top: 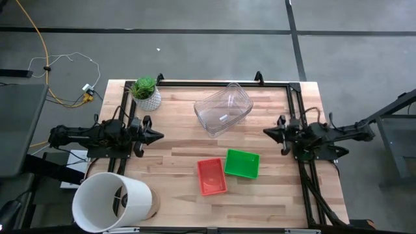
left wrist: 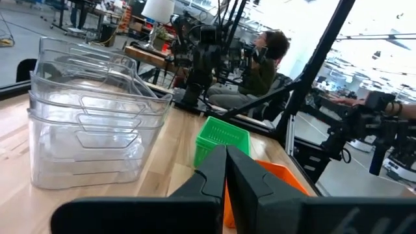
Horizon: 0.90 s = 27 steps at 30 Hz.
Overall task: Stack baskets by color
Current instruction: Return to Home Position
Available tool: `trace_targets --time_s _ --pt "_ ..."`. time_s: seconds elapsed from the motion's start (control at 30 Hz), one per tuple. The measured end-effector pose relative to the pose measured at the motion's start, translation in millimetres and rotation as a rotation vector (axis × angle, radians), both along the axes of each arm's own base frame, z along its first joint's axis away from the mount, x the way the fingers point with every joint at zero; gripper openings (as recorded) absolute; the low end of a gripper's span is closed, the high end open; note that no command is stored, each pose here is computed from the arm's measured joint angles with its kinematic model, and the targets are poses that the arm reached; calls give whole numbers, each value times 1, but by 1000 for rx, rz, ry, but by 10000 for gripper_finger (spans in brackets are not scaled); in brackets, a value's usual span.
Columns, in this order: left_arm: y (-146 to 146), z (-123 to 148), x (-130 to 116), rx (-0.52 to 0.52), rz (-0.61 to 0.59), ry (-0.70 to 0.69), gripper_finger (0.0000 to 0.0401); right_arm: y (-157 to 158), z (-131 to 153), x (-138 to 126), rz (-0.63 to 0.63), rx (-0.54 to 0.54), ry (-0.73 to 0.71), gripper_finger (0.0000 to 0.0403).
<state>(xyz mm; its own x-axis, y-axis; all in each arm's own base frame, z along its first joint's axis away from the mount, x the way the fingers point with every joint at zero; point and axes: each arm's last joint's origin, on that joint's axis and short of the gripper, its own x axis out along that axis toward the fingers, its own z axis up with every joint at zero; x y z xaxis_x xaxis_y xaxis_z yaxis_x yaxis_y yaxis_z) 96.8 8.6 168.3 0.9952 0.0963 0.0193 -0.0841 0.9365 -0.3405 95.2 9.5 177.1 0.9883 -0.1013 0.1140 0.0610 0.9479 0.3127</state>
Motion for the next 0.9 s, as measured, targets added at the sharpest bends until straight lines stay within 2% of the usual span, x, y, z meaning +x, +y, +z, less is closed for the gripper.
trace_targets --time_s 0.07,0.9 --pt "0 0 0 0 1 -1 1 -1 5 -1 -21 14 -55 0" --pt "0 0 0 0 -1 -1 1 -3 -3 1 -46 -3 31 0"
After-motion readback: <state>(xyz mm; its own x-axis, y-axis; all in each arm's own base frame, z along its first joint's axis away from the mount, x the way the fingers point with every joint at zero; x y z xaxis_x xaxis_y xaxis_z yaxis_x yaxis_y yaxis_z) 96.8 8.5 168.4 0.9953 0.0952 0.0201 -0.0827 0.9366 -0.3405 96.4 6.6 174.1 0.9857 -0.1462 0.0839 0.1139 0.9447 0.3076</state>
